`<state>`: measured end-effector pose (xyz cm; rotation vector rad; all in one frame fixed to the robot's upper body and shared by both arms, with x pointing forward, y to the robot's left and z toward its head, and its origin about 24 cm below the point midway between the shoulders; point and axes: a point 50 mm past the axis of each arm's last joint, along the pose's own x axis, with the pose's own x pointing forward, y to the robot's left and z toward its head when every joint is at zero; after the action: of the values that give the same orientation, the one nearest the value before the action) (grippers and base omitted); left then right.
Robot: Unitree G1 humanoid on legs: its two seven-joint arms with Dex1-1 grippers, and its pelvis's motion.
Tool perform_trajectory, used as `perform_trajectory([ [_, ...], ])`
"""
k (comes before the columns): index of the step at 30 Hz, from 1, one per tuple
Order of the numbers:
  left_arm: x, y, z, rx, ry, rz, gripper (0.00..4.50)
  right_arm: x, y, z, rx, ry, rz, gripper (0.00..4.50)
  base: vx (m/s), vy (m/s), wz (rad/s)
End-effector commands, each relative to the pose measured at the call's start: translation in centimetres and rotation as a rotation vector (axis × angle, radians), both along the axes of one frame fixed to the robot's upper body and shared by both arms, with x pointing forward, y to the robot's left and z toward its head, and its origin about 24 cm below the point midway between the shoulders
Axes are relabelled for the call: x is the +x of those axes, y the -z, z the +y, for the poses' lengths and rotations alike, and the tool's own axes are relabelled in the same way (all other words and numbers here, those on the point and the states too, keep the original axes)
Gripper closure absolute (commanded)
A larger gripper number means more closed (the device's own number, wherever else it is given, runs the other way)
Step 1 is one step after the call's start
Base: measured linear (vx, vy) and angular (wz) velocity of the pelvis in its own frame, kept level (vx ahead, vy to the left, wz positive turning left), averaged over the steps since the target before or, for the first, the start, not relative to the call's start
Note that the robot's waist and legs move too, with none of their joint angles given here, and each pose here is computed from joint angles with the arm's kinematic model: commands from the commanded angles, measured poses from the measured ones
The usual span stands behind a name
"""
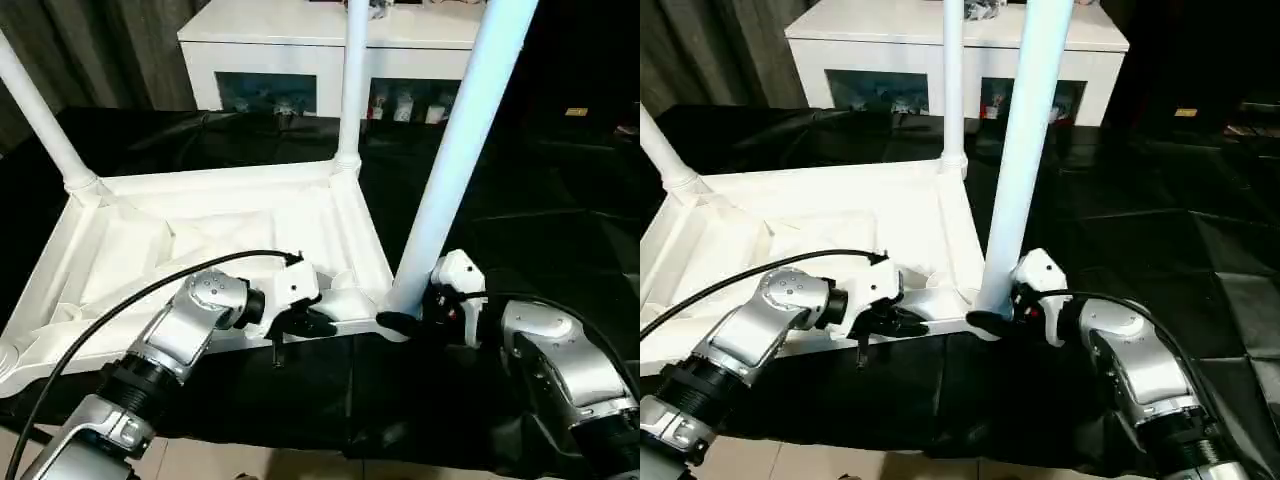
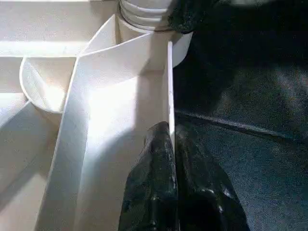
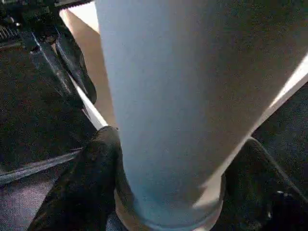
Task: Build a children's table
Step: Rotate leg to tighten
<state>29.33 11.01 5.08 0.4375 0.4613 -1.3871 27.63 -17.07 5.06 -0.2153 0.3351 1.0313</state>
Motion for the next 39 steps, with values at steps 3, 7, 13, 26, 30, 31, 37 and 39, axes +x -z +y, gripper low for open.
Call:
perform_trajectory([
  [3,0.3,-0.5,0.0,0.010,0.009,-0.014,4.50,0.0,-0.3,-0.1,0.032,-0.008,-0.004,1.75,0.000,0.000,0.00],
  [7,0.2,-0.2,0.1,0.020,0.006,-0.003,4.50,-0.2,1.0,-0.3,-0.006,0.021,0.030,1.86,0.000,0.000,0.00],
  [13,1.0,0.2,-0.8,0.013,-0.104,-0.021,4.50,1.6,2.2,0.1,-0.048,0.302,-0.009,1.87,0.000,0.000,0.00],
  [26,4.9,0.0,-6.4,-0.035,-0.520,-0.163,4.50,5.5,2.4,6.3,0.057,0.821,-0.018,1.88,0.000,0.000,0.00],
  [30,5.0,0.1,-5.9,-0.001,-0.494,-0.187,4.50,5.5,0.7,7.1,0.151,0.709,-0.092,1.18,0.000,0.000,0.00],
  [31,4.9,0.2,-5.6,0.006,-0.487,-0.187,4.50,5.6,0.5,6.7,0.148,0.707,-0.112,1.18,0.000,0.000,0.00],
  [37,4.5,0.6,-4.0,0.045,-0.424,-0.167,4.50,5.5,-0.8,4.4,0.130,0.641,-0.149,0.75,0.000,0.000,0.00],
  [39,4.0,0.7,-3.1,0.053,-0.366,-0.155,4.50,4.6,-1.1,3.0,0.062,0.485,-0.174,0.75,0.000,0.000,0.00],
])
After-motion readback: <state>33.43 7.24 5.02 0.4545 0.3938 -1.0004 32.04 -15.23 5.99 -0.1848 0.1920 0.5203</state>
